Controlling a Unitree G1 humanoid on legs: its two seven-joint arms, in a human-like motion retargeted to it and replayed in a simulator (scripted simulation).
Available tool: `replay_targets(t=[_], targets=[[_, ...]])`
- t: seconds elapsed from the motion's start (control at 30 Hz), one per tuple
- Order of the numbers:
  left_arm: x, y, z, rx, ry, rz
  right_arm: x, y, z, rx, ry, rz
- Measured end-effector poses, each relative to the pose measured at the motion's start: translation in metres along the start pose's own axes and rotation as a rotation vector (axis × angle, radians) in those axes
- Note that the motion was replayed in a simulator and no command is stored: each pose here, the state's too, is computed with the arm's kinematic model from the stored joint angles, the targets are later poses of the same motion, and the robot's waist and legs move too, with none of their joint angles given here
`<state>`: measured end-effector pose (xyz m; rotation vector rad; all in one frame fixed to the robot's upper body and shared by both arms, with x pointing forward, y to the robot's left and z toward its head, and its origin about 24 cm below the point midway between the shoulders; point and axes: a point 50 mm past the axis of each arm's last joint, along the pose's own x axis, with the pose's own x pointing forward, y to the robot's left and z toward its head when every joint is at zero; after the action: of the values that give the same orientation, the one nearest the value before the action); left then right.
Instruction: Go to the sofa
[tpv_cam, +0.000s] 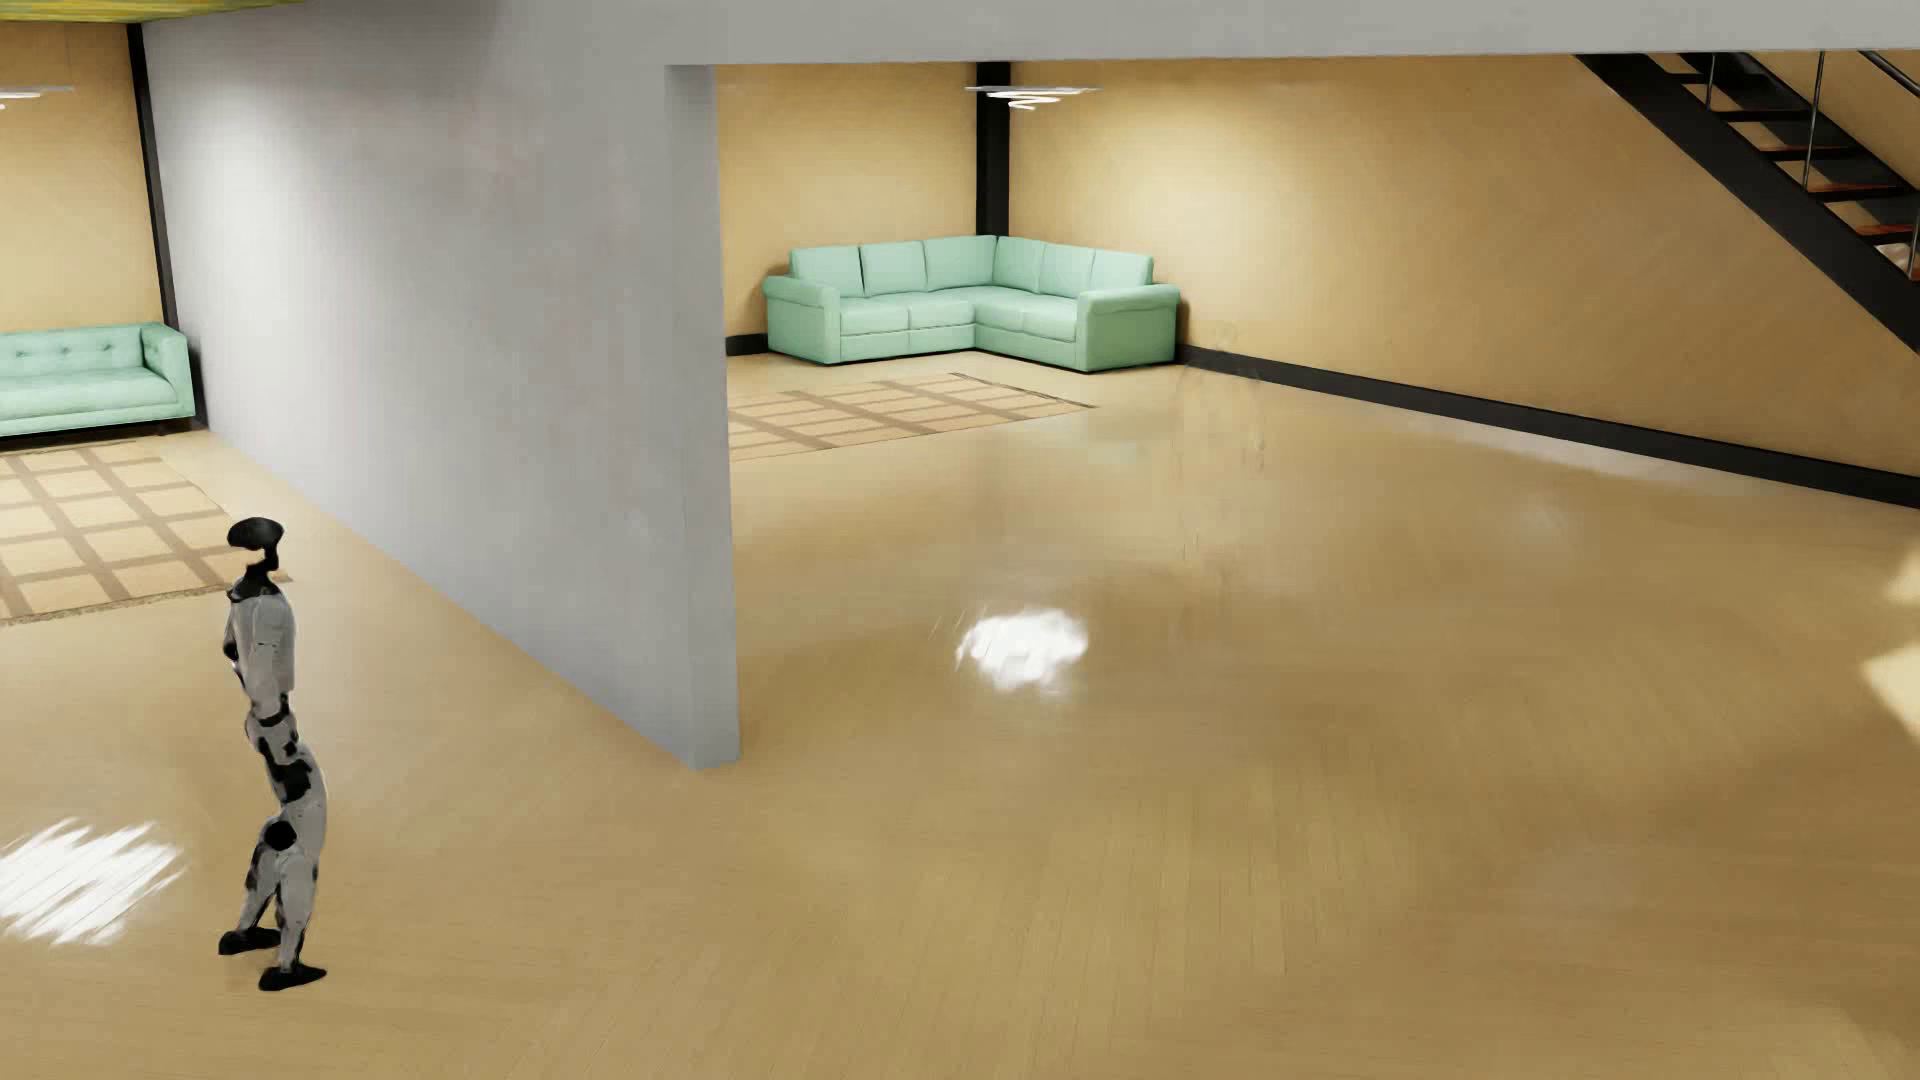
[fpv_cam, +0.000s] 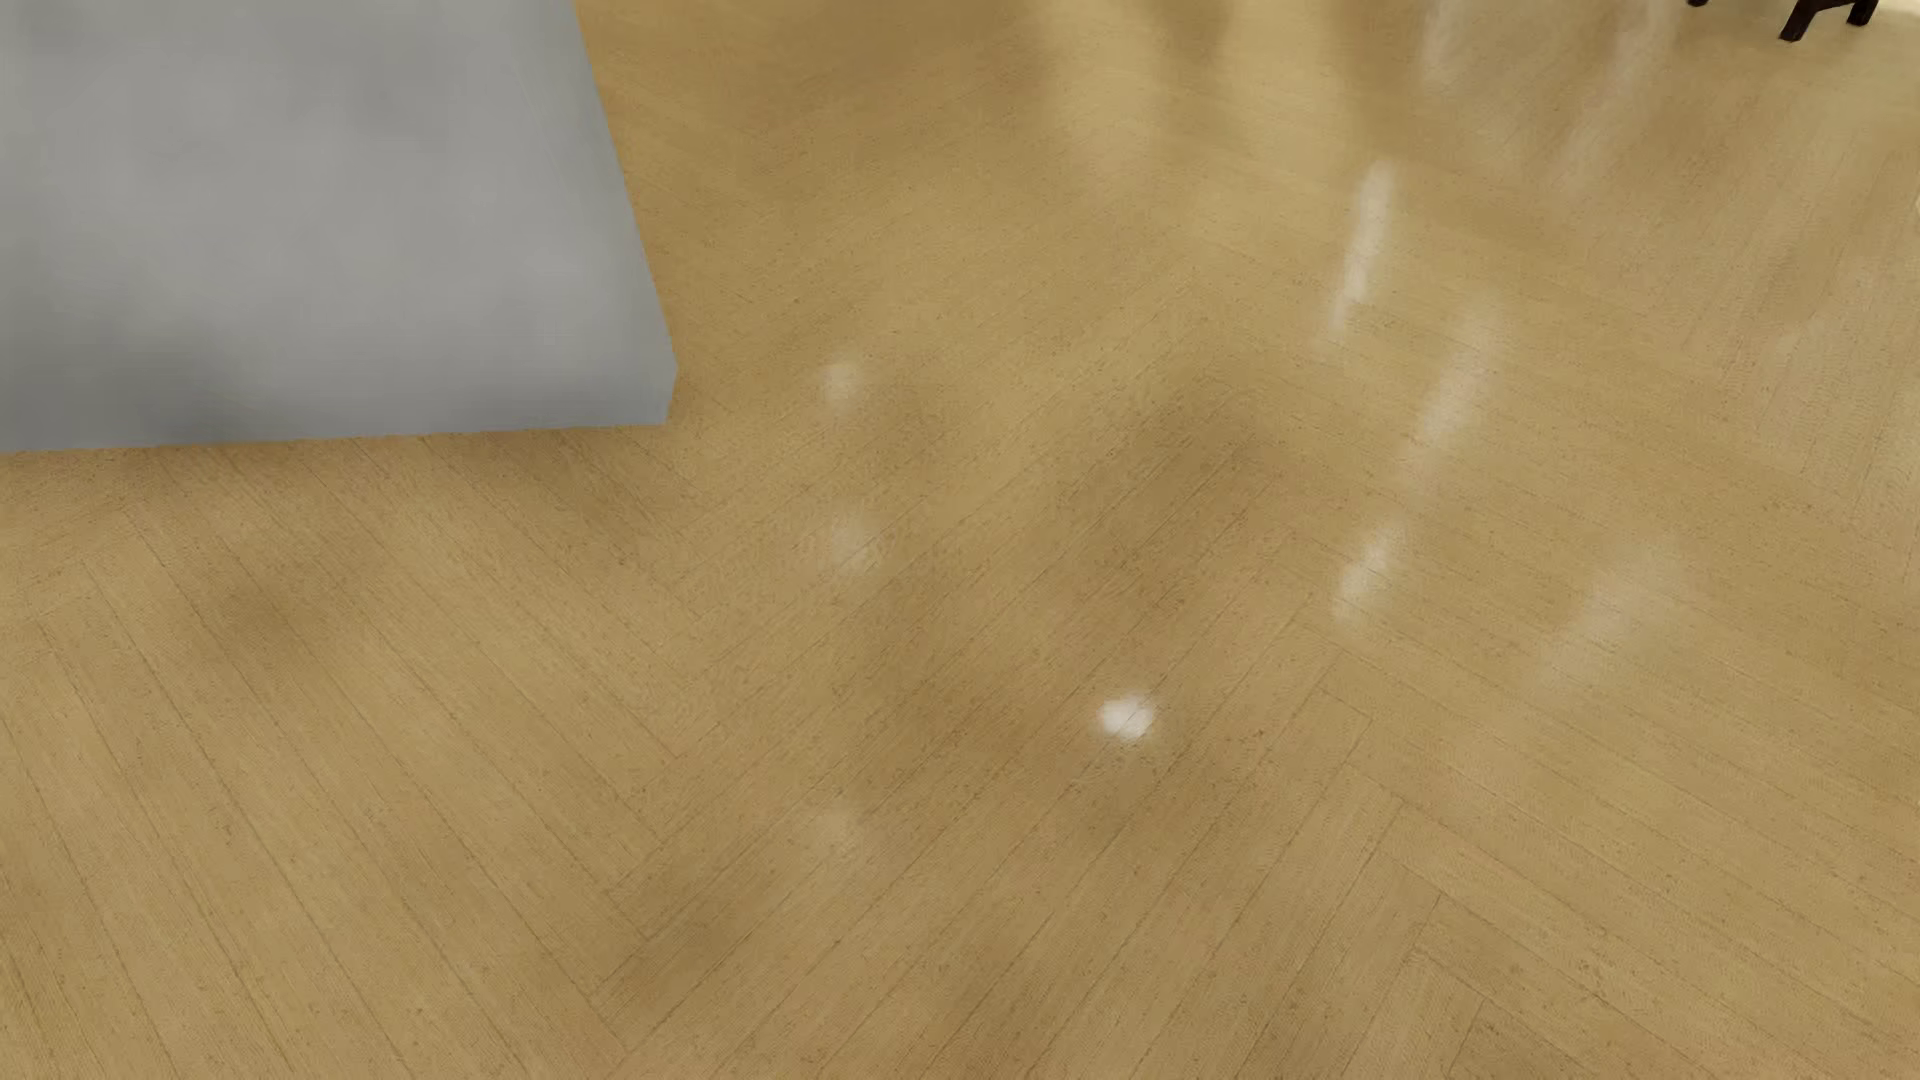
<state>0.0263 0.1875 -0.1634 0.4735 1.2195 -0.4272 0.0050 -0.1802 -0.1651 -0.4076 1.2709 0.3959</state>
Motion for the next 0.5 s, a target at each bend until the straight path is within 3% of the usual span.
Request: replay_targets(t=[0.13, 0.27, 0.5], targets=[[0.003, 0.009, -0.001, 0.016, 0.029, 0.017, 0.003, -0.039, 0.029, 0.016, -0.090, -0.102], [0.006, 0.020, 0.020, 0.029, -0.045, 0.042, 0.005, -0.046, 0.057, 0.019, -0.177, -0.120], [0.008, 0.012, 0.042, 0.043, -0.121, 0.018, 0.005, -0.045, 0.052, 0.022, -0.161, -0.119]])
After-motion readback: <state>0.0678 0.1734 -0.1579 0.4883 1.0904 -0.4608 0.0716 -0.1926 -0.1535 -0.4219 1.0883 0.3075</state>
